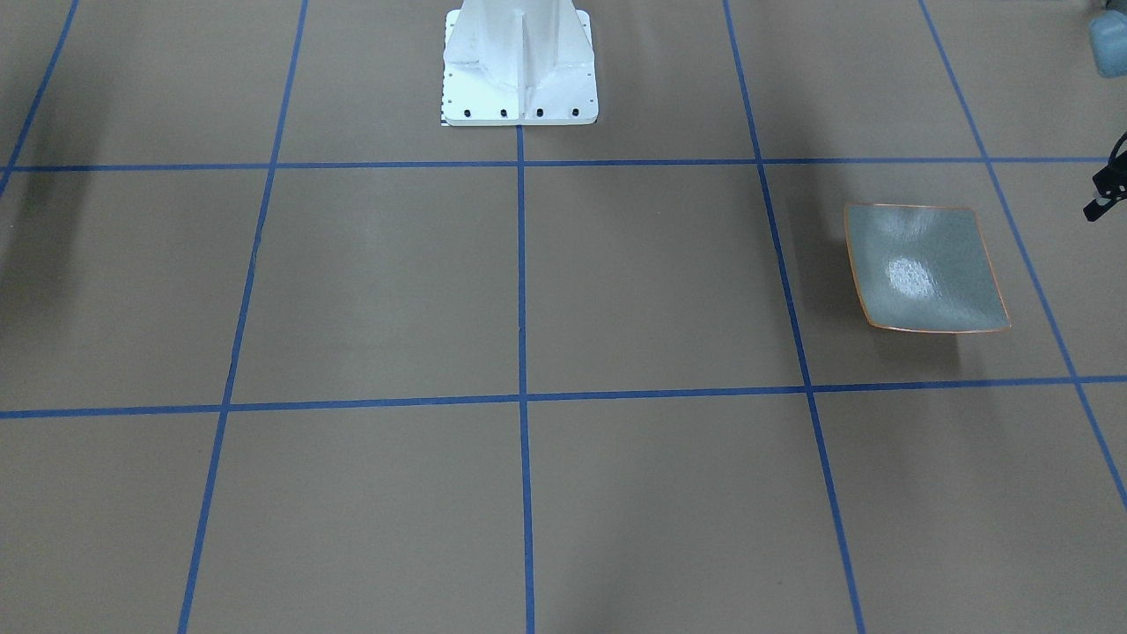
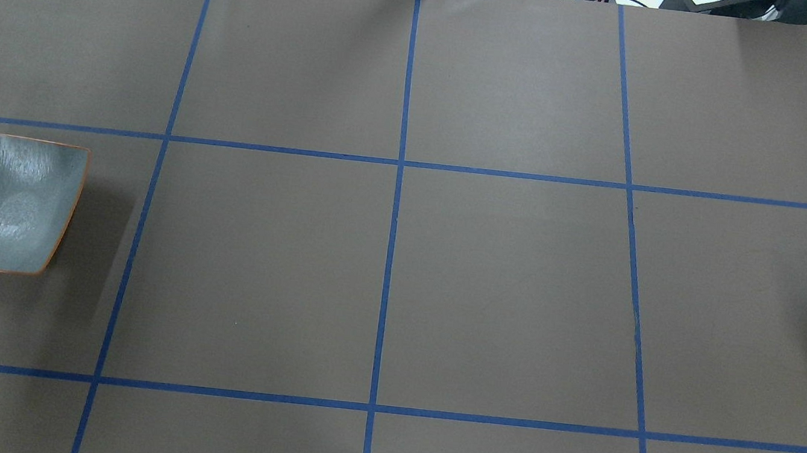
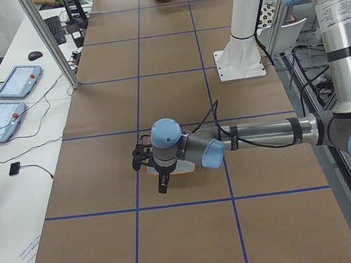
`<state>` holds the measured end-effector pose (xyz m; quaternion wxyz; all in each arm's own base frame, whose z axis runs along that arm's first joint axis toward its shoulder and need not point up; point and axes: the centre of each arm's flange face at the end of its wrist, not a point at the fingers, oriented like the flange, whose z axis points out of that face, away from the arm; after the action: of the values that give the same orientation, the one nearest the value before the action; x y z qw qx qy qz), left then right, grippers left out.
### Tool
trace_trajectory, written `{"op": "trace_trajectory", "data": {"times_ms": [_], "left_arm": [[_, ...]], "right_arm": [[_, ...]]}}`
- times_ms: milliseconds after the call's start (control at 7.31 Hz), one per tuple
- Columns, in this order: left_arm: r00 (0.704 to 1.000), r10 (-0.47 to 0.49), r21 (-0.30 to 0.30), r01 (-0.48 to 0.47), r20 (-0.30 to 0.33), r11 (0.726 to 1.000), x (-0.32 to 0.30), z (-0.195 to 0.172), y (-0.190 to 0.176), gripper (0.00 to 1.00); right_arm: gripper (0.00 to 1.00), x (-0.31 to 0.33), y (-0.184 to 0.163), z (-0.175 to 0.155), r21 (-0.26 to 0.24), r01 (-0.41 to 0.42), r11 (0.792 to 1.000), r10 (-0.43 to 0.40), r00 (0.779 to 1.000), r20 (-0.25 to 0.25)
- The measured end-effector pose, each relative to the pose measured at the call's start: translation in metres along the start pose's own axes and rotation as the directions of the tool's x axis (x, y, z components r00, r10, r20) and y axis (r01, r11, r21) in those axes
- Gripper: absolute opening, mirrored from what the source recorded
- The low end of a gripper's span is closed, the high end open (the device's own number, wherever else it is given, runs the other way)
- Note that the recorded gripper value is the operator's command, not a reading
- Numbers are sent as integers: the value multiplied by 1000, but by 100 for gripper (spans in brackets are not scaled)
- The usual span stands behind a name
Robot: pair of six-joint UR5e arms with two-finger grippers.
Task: Transfer all bananas from basket to plate
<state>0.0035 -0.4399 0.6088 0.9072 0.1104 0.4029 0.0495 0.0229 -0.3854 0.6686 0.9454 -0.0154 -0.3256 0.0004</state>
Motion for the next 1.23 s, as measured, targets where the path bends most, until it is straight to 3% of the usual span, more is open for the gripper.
{"op": "trace_trajectory", "data": {"times_ms": [274, 1232], "left_arm": [[1000, -2, 2, 2, -3, 1000, 1, 0, 0, 100], [1000, -3, 2, 3, 2, 1000, 1, 0, 0, 100]], "right_arm": [[93, 24, 16, 9, -12, -43, 999, 42, 996, -76], [91, 54, -10, 47, -64, -143, 988, 136, 986, -99]]}}
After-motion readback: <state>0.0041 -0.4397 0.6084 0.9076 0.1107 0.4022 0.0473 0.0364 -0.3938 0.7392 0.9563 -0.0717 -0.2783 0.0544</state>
